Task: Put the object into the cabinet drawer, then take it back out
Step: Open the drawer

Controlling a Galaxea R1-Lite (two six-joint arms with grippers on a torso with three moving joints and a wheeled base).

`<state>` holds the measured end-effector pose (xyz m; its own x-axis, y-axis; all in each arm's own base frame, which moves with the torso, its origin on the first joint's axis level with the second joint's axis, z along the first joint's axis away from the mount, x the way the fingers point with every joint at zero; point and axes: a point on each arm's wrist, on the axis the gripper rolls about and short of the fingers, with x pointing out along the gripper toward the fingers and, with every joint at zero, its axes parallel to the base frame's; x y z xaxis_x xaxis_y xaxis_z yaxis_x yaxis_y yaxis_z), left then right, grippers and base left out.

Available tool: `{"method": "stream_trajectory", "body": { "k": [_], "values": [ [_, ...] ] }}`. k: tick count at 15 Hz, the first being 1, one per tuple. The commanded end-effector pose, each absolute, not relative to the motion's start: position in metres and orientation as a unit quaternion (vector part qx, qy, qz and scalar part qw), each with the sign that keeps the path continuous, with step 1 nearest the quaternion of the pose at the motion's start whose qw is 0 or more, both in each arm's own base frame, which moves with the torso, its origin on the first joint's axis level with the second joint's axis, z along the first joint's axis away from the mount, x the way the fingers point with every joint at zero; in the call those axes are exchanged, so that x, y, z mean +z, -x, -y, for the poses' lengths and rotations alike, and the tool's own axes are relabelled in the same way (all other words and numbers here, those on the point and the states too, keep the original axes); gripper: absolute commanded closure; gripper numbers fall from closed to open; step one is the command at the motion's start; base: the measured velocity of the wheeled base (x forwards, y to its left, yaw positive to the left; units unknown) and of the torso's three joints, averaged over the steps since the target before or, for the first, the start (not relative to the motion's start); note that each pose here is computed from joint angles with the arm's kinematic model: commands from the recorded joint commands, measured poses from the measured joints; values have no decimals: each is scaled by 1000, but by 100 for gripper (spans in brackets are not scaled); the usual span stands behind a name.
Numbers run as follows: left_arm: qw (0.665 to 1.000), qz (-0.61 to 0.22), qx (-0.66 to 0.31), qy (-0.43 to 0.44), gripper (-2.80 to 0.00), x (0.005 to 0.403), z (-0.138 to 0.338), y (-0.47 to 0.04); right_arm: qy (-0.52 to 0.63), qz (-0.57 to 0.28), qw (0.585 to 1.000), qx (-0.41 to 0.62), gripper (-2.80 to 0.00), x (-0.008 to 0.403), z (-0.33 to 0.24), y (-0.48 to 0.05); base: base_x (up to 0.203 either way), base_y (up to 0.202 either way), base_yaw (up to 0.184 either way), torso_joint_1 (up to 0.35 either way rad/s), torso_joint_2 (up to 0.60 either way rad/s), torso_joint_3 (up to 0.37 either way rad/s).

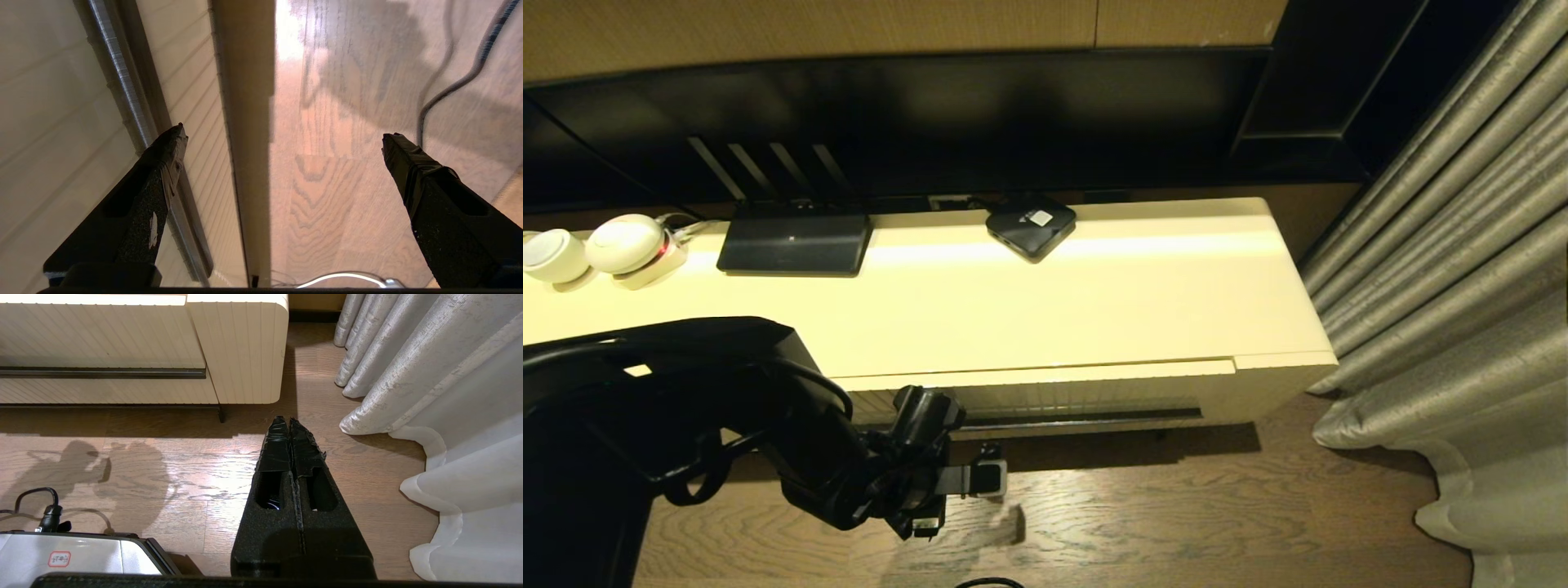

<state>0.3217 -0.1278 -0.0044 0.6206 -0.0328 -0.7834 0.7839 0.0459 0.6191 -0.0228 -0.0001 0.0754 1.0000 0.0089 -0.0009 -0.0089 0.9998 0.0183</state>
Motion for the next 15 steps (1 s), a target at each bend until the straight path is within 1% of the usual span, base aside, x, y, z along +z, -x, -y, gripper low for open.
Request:
{"method": "stream_trajectory", "body": {
  "k": [1,6,9,10,13,15],
  "values": [
    [657,-297,-313,-619,-280,2,127,-319,-9,-1,1000,5,0,76,0,23,0,0,0,0,0,0],
    [656,-297,-315,-618,-280,6,125,-315,-9,-1,1000,5,0,76,0,23,0,0,0,0,0,0],
    [674,-271,-298,-619,-280,28,126,-315,-9,-1,1000,5,0,76,0,23,0,0,0,0,0,0],
    [675,-268,-296,-620,-280,32,126,-316,-9,-1,1000,5,0,76,0,23,0,0,0,0,0,0],
    [676,-270,-290,-621,-280,33,126,-316,-9,-1,1000,5,0,76,0,23,0,0,0,0,0,0],
    [671,-280,-264,-633,-280,33,126,-319,-9,-1,1000,5,0,76,0,23,0,0,0,0,0,0]
  ]
}}
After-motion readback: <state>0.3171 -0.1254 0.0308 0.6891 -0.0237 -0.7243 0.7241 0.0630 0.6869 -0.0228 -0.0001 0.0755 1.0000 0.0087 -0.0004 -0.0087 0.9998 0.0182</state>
